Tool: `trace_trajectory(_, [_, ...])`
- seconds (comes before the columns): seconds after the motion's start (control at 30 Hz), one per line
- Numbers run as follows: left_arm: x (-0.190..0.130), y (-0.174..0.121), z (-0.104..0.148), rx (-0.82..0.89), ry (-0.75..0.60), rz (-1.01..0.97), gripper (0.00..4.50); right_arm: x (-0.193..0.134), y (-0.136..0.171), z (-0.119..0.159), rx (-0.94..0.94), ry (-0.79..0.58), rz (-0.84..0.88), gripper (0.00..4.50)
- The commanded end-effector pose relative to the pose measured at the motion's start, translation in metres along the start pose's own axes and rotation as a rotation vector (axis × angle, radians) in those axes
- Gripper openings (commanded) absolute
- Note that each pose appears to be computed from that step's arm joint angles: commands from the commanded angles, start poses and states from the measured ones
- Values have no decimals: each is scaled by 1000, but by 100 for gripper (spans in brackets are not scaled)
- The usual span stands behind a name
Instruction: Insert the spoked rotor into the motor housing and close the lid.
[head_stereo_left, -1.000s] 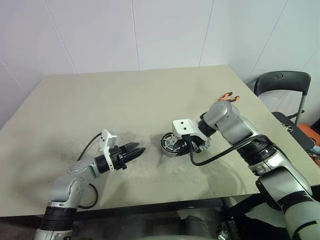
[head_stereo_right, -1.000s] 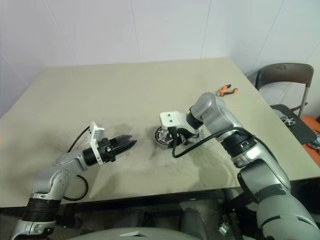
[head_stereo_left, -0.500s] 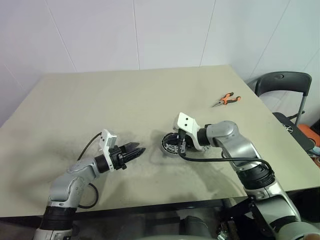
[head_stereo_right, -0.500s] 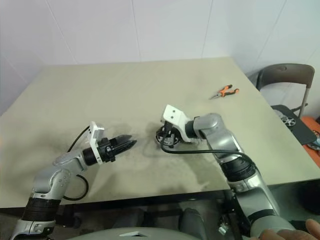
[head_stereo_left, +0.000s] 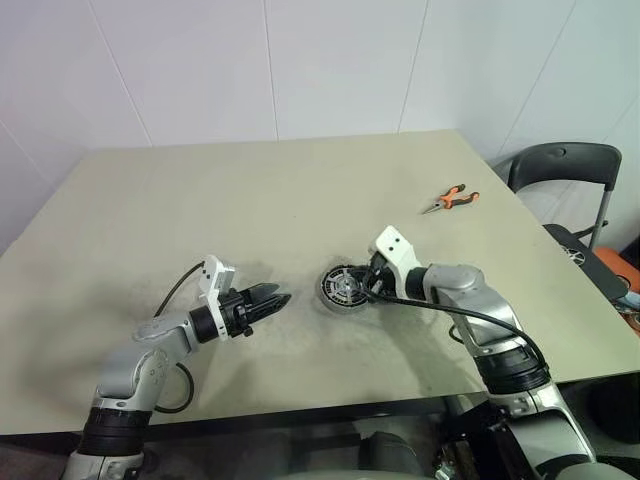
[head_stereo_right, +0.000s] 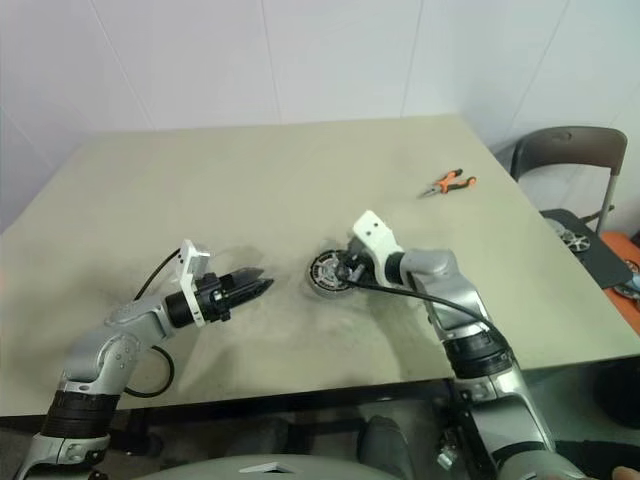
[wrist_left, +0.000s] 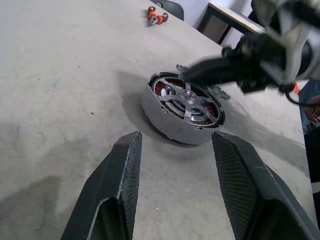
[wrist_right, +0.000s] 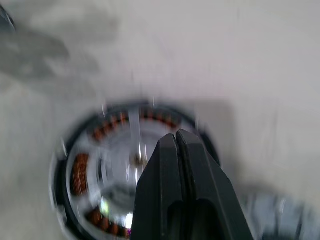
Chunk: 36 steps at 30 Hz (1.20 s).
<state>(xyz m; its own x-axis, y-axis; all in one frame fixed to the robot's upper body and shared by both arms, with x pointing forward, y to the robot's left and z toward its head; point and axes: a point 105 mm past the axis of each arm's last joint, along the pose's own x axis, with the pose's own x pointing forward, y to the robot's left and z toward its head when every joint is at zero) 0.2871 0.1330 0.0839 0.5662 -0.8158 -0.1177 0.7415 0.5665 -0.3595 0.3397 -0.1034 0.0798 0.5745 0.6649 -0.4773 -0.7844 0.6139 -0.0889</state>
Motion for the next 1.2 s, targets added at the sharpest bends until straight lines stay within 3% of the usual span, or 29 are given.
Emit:
trace_trajectory(0.03, [0, -5, 8, 43, -20, -19, 236, 3, 11, -7, -36, 19, 40, 4])
trace_trajectory(0.2, [-3, 0, 5, 44, -19, -9, 236, 8, 8, -5, -55, 27, 36, 4])
trace_trajectory(0.4, [-5, 1, 2, 44, -21, -8, 236, -2, -7, 41, 96, -179, 31, 4])
trace_trajectory(0.5, [-5, 1, 1, 43, -19, -12, 236, -4, -2, 48, 83, -203, 51, 4])
trace_trajectory(0.77, [-5, 7, 6, 43, -19, -18, 236, 22, 19, -30, -150, 73, 71, 4])
trace_trajectory(0.87, [-4, 8, 10, 46, -19, -18, 236, 25, 18, -40, -157, 98, 60, 4])
trace_trajectory(0.97, [-3, 7, 11, 48, -17, -17, 236, 22, 12, -25, -94, 29, 46, 4])
trace_trajectory(1.2, [-1, -1, 4, 46, -19, -20, 236, 1, -4, 41, 230, -230, 97, 4])
